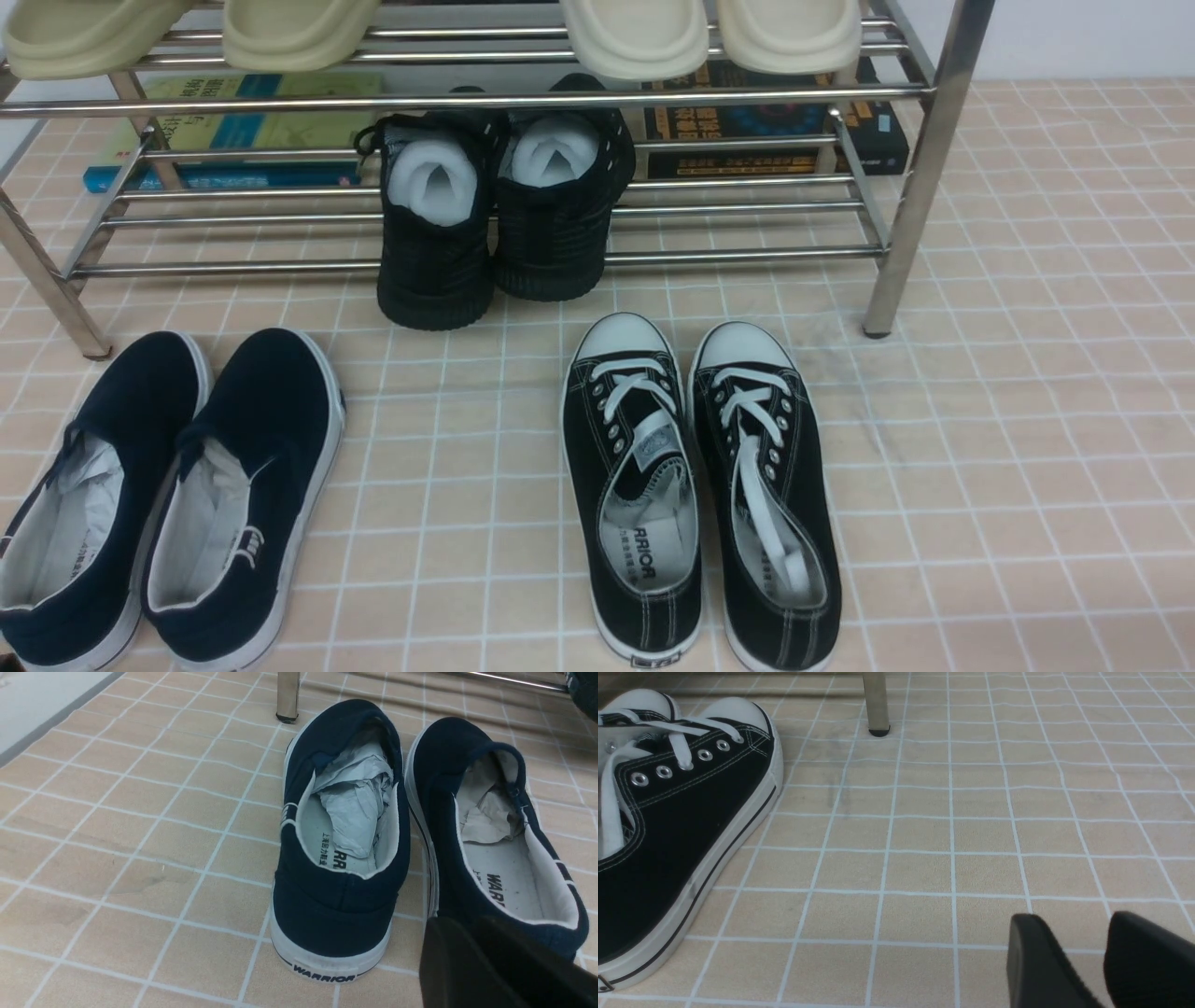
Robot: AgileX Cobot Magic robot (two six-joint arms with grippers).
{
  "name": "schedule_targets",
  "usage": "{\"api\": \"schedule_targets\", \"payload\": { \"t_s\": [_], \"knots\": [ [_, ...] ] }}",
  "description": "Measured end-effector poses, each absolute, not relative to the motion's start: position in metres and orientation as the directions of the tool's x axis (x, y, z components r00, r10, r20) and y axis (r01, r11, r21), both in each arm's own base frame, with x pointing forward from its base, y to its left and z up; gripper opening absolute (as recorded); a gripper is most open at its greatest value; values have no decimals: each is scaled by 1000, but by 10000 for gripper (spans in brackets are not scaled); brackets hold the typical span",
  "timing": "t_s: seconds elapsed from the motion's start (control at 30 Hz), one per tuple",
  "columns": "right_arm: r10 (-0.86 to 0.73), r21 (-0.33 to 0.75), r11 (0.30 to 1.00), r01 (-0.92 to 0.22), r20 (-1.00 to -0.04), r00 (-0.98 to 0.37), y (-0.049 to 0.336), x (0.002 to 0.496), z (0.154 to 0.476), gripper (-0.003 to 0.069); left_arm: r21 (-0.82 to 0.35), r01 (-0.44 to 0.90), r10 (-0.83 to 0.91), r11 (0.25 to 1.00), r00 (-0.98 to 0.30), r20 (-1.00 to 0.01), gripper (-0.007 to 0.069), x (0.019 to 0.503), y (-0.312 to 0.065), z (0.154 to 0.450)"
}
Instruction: Take the shoes off the shelf from the light coffee tablecloth by hand.
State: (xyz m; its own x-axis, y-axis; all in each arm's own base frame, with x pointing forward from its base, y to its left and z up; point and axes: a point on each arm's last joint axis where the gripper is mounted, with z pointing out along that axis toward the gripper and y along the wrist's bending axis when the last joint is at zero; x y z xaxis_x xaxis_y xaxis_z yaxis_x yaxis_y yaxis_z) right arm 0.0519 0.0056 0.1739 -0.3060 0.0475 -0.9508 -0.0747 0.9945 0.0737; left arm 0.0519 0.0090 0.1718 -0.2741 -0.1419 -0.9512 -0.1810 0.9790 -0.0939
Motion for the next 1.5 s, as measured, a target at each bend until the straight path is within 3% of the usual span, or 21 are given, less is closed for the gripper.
{"api": "schedule_targets", "payload": {
  "t_s": [0.43, 1.5],
  "knots": [
    [47, 74, 994, -75, -951, -306, 6, 52, 174, 240, -92, -110, -120, 990, -286, -951, 95, 52, 5, 172],
    [47, 74, 994, -75, -951, -306, 6, 52, 174, 240, -90, -110, -118, 990, -288, -950, 120, 52, 5, 172]
  ]
}}
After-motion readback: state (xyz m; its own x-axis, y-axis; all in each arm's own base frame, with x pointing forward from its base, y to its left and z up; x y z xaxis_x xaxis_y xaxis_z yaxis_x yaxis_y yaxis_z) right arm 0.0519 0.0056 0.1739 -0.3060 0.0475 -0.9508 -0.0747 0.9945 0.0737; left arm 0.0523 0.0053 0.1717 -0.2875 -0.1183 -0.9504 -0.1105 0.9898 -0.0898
